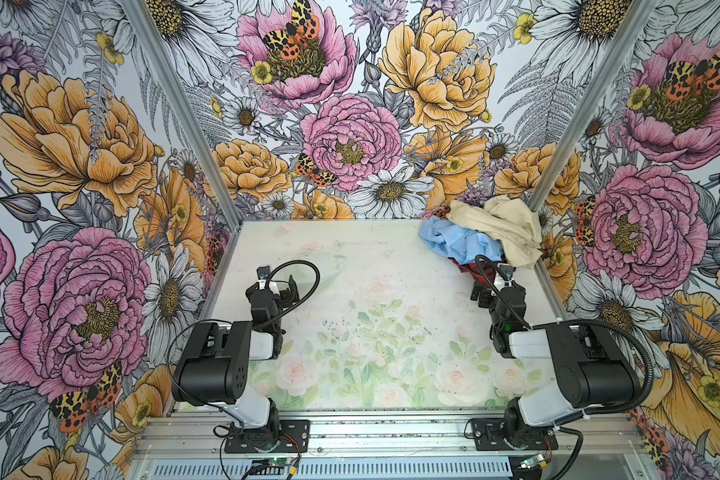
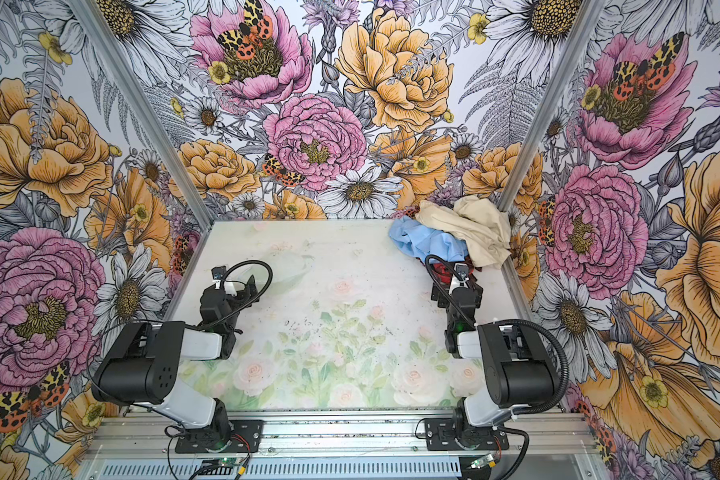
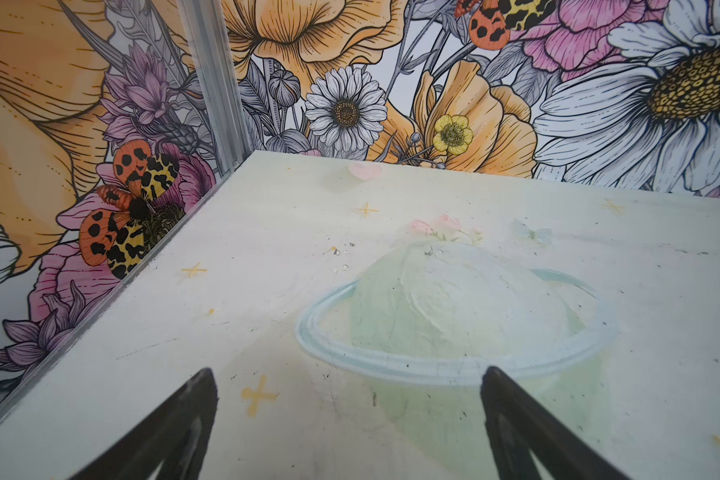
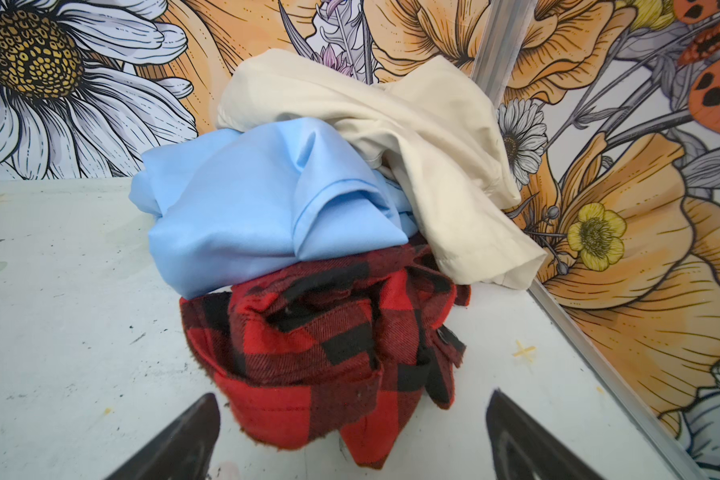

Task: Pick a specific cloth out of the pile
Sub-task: 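Reach the right gripper toward the red plaid shirt while the left arm rises, then grasp the red plaid shirt with the right gripper and lift it high, then swing the lifted shirt toward the left gripper and lay it on the table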

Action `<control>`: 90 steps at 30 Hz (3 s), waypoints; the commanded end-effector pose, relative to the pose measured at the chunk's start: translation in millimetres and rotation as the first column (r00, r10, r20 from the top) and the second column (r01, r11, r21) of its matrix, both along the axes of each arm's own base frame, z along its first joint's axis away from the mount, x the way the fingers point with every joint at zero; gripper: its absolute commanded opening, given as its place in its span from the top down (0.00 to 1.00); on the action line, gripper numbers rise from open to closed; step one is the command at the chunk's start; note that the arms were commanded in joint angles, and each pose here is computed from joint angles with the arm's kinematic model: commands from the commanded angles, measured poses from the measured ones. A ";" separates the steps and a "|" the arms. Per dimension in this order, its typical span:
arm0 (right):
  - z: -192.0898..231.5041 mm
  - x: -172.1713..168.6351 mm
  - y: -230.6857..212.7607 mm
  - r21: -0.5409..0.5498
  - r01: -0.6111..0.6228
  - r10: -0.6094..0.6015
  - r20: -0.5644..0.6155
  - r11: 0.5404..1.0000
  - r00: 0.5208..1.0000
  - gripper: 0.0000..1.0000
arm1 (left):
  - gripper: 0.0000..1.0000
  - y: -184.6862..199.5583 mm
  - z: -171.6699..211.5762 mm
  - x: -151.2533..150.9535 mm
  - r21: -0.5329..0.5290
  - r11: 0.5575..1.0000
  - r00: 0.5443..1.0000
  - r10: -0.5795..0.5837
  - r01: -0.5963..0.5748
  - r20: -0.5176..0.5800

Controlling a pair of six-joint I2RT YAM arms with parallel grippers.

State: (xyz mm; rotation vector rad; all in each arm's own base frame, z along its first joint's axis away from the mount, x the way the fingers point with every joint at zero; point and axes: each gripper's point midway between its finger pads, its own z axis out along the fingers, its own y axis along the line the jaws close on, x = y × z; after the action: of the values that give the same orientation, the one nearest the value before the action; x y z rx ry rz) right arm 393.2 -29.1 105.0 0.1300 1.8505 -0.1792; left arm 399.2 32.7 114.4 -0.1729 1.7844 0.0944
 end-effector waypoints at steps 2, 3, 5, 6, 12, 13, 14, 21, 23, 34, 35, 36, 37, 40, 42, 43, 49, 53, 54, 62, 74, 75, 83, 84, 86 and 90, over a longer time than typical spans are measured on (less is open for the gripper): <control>12.4 0.9 9.5 -0.021 -0.038 0.039 0.055 0.999 0.998 0.00 | 0.01 -7.5 17.3 3.3 -0.016 0.999 0.998 -0.037 0.038 0.057; 14.1 -1.9 10.3 -0.026 -0.037 0.039 0.072 0.999 0.997 0.00 | 0.01 -7.5 18.6 0.8 -0.017 0.999 0.997 -0.037 0.038 0.072; 22.1 -9.9 7.6 -0.031 -0.010 0.014 0.120 0.999 0.993 0.01 | 0.01 -7.4 28.0 -8.3 -0.011 0.999 0.992 -0.035 0.036 0.124; 26.9 -16.2 5.7 -0.033 0.004 0.001 0.141 0.999 0.990 0.01 | 0.01 -8.6 34.0 -14.3 -0.009 0.999 0.989 -0.038 0.040 0.143; 55.2 -42.3 8.9 0.036 0.009 -0.013 0.130 0.999 0.991 0.01 | 0.01 -69.1 73.9 -42.5 0.154 0.984 0.987 -0.106 0.087 0.124; 56.5 -43.4 12.4 0.060 -0.006 0.000 0.099 0.998 0.995 0.01 | 0.01 -85.4 79.9 -45.8 0.162 0.978 0.984 -0.147 0.129 0.101; 59.0 -45.3 15.1 0.084 -0.016 0.010 0.071 0.996 0.997 0.01 | 0.01 -105.6 90.0 -51.3 0.196 0.966 0.979 -0.186 0.167 0.081; 69.9 -36.2 17.6 0.170 0.009 0.007 -0.095 0.985 0.995 0.00 | 0.01 -239.8 188.3 -88.6 -0.071 0.729 0.731 -0.682 0.681 0.023; 66.2 -22.9 20.4 0.219 0.002 0.040 -0.190 0.976 0.981 0.00 | 0.01 -268.5 208.1 -103.3 -0.118 0.611 0.611 -0.790 0.783 -0.039; 25.6 22.3 37.9 0.517 -0.046 0.224 -0.289 0.855 0.931 0.28 | 0.01 -325.3 173.2 -90.9 0.161 0.437 0.464 -0.857 0.885 -0.226; 22.8 24.6 36.5 0.515 -0.036 0.216 -0.294 0.857 0.931 0.29 | 0.01 -325.3 169.4 -88.0 0.162 0.455 0.480 -0.853 0.876 -0.203; 20.0 26.4 34.6 0.508 -0.026 0.206 -0.301 0.861 0.931 0.29 | 0.01 -323.7 168.1 -86.6 0.164 0.470 0.496 -0.847 0.867 -0.193; 16.5 27.6 32.4 0.502 -0.014 0.195 -0.311 0.865 0.930 0.30 | 0.01 -322.3 168.6 -87.3 0.174 0.478 0.506 -0.841 0.861 -0.192; 6.8 32.0 29.7 0.494 0.004 0.186 -0.336 0.869 0.923 0.30 | 0.01 -308.8 173.0 -88.6 0.237 0.521 0.564 -0.805 0.820 -0.181; 2.1 36.0 27.9 0.489 0.016 0.178 -0.349 0.872 0.920 0.30 | 0.01 -297.9 174.5 -88.2 0.270 0.553 0.605 -0.778 0.788 -0.169; 0.1 38.0 27.7 0.488 0.018 0.179 -0.355 0.873 0.917 0.30 | 0.01 -294.9 174.8 -88.1 0.283 0.563 0.617 -0.770 0.777 -0.163; -9.7 44.9 26.7 0.487 0.034 0.181 -0.389 0.873 0.903 0.41 | 0.01 -286.4 176.0 -83.8 0.314 0.597 0.661 -0.733 0.739 -0.162; -11.3 44.0 29.0 0.491 0.026 0.194 -0.392 0.871 0.899 0.69 | 0.01 -286.0 175.8 -83.6 0.312 0.599 0.663 -0.731 0.737 -0.162; -7.0 44.7 29.5 0.494 0.018 0.198 -0.382 0.869 0.903 0.75 | 0.01 -285.8 176.3 -83.5 0.313 0.601 0.664 -0.730 0.736 -0.161; 117.8 65.3 7.8 0.433 -0.021 0.132 -0.228 0.901 0.965 1.00 | 0.01 -284.4 180.5 -84.8 0.310 0.608 0.670 -0.727 0.731 -0.154; 459.6 71.4 108.8 0.385 -0.559 0.450 0.341 0.734 0.825 1.00 | 0.01 -268.0 204.0 -86.6 0.326 0.648 0.705 -0.704 0.688 -0.088; 476.7 66.8 135.2 0.367 -0.630 0.507 0.382 0.684 0.773 1.00 | 0.01 -264.1 206.2 -85.3 0.326 0.657 0.713 -0.697 0.680 -0.082; 509.2 54.0 287.3 0.330 -0.886 0.689 0.558 0.326 0.461 1.00 | 0.01 -219.1 223.7 -72.5 0.331 0.753 0.796 -0.606 0.569 0.010; 510.3 49.4 305.1 0.307 -0.910 0.704 0.579 0.279 0.411 1.00 | 0.01 -213.4 226.8 -71.6 0.334 0.762 0.803 -0.596 0.554 0.027; 511.8 42.9 332.5 0.271 -0.936 0.710 0.613 0.224 0.347 1.00 | 0.01 -203.2 230.9 -69.5 0.334 0.778 0.813 -0.579 0.532 0.054; 509.8 35.2 370.9 0.243 -0.961 0.699 0.665 0.129 0.262 1.00 | 0.01 -187.3 234.4 -67.1 0.340 0.801 0.832 -0.548 0.492 0.085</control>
State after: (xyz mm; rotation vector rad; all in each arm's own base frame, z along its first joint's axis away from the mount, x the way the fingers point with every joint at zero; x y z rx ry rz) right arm 465.1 332.0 565.1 -0.4097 1.4111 1.2005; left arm 331.6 -163.8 334.4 0.5637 1.6120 -0.0634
